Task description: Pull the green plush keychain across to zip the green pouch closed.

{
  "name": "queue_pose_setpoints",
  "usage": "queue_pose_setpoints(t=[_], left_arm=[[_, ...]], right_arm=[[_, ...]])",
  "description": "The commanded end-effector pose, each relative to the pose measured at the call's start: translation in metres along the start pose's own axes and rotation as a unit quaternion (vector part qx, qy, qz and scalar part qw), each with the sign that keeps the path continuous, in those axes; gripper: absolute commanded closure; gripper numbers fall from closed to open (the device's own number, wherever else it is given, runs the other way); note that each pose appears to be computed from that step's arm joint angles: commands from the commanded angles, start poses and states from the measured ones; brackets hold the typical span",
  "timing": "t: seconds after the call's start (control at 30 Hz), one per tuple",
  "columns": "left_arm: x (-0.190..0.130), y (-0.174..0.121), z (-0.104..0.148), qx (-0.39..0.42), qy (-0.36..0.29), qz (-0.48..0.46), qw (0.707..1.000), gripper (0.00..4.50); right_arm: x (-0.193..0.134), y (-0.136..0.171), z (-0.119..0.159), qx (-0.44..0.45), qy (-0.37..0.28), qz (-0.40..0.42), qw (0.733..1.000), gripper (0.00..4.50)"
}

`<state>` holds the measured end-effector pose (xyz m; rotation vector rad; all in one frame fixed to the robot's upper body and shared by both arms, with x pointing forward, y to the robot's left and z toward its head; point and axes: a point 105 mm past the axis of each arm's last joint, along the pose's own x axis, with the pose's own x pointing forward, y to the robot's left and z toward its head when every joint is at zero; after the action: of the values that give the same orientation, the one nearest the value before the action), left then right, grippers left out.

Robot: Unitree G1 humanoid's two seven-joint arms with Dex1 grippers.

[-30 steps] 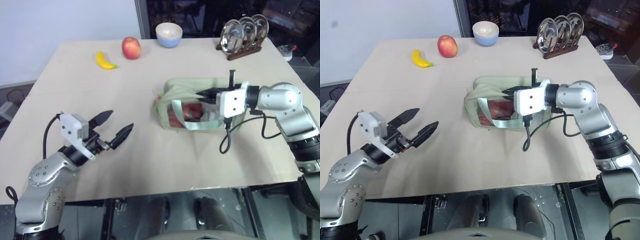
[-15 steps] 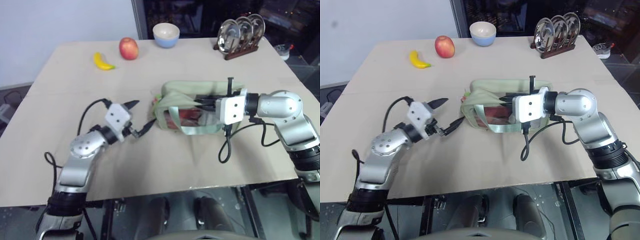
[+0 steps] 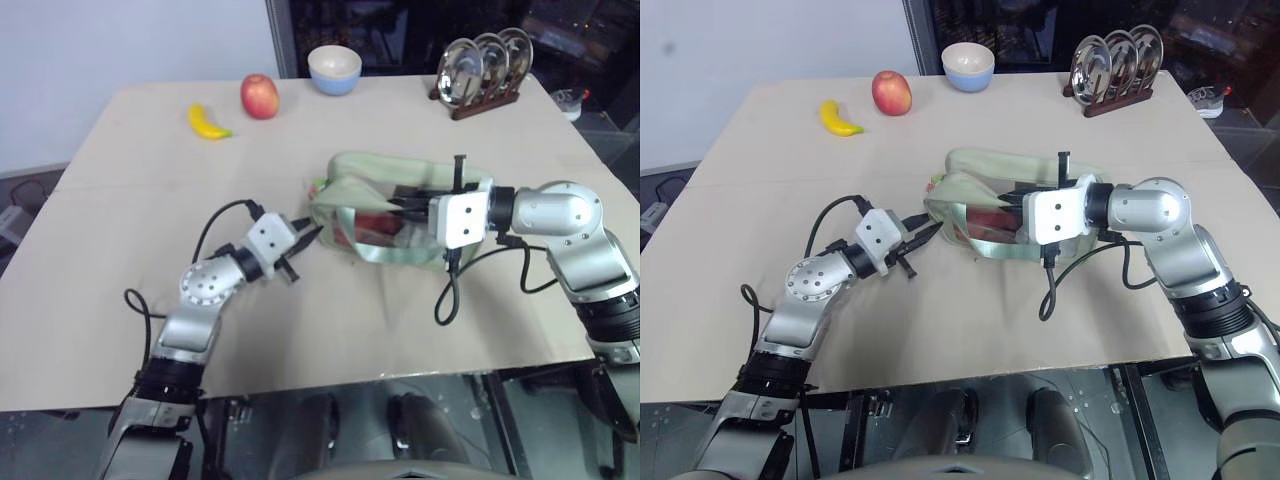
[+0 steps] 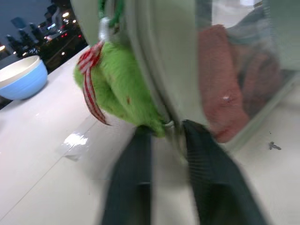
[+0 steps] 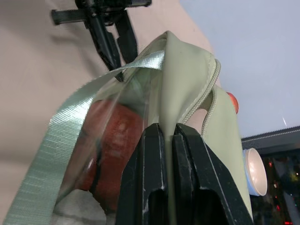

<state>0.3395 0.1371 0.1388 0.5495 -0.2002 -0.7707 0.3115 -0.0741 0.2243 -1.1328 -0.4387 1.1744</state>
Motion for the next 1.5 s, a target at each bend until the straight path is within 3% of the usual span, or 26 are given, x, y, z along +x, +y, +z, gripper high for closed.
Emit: queue_pose_setpoints(t=[0.03,0.07,0.17,0.27,0.7,1.07,1.3,1.5], left_arm=[[-0.009,0.015,0.018,0.003,-0.037,0.009,0.999,4.48],[-0.018,0.017,0.024,-0.014,-0.054,0.005,0.998,4.48],[-0.036,0.029,0.026,-0.022,-0.057,0.026,0.998,3.43],[-0.046,0.033,0.023,-0.022,-0.043,0.031,0.998,2.09],[-0.022,0.020,0.023,0.018,-0.036,-0.009,0.999,2.09],[0.012,0.009,0.013,0.116,-0.022,-0.019,0.993,2.09],[-0.012,0.031,0.009,0.113,-0.010,0.008,0.994,2.09],[-0.019,0.027,0.009,0.132,-0.017,-0.003,0.991,2.09]], right_arm=[[-0.001,-0.003,0.007,-0.026,-0.009,0.000,1.000,4.50],[-0.002,-0.003,0.005,-0.029,-0.004,0.002,1.000,4.50],[-0.005,-0.003,0.000,-0.033,0.004,0.006,0.999,4.50],[-0.007,-0.004,-0.002,-0.039,0.006,0.009,0.999,4.50],[-0.010,-0.004,0.005,-0.056,0.002,0.020,0.998,4.50],[-0.013,-0.004,0.007,-0.053,0.007,0.015,0.998,4.50],[-0.017,-0.001,0.007,-0.054,0.015,0.020,0.998,4.50],[-0.018,0.000,0.006,-0.051,0.019,0.017,0.998,4.50]])
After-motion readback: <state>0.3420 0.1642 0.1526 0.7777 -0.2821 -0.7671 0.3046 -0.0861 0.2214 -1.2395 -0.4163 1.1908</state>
